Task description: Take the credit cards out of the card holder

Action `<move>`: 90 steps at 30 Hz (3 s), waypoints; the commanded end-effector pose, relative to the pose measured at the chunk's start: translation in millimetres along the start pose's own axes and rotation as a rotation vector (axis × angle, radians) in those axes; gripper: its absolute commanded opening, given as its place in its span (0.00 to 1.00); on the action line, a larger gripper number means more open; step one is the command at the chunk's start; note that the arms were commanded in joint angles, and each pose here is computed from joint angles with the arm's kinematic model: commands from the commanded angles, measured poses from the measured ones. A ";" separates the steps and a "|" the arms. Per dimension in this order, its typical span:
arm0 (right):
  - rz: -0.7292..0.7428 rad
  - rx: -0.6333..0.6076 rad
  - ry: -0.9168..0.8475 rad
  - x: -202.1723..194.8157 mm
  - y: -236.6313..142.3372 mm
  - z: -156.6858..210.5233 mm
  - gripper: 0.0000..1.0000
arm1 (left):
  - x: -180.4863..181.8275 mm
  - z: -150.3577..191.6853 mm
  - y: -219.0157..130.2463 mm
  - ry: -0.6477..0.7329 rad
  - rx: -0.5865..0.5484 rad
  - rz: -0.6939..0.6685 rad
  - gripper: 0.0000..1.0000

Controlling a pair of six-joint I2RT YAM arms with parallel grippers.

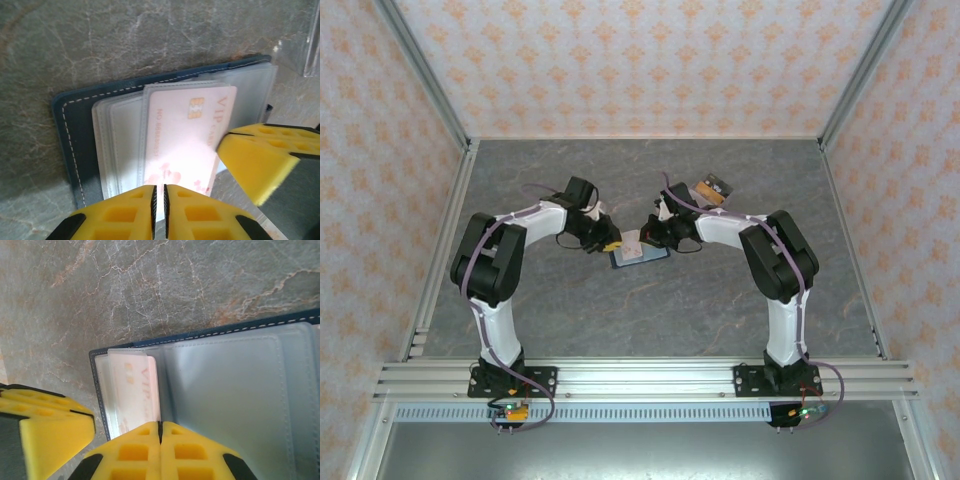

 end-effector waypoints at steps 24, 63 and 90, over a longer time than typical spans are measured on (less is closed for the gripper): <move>-0.003 -0.034 -0.031 6.5 -8.9 -4.3 0.00 | 32.1 4.0 18.0 0.033 0.030 -0.237 0.03; -0.041 0.054 0.031 -7.3 4.6 -5.4 0.32 | 43.2 6.2 20.7 0.048 0.052 -0.329 0.02; 0.515 -0.330 -0.660 29.3 -161.1 -50.1 0.00 | -27.3 3.1 -70.4 0.097 -0.197 -0.221 0.60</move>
Point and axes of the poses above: each hand's point on the last joint's axis, 136 mm out from that joint toward the fingers, its own y axis out along the fingers, its own x axis along the line the jaws close on, z = x × y, the point moved 6 cm from there along -y, back along the fingers
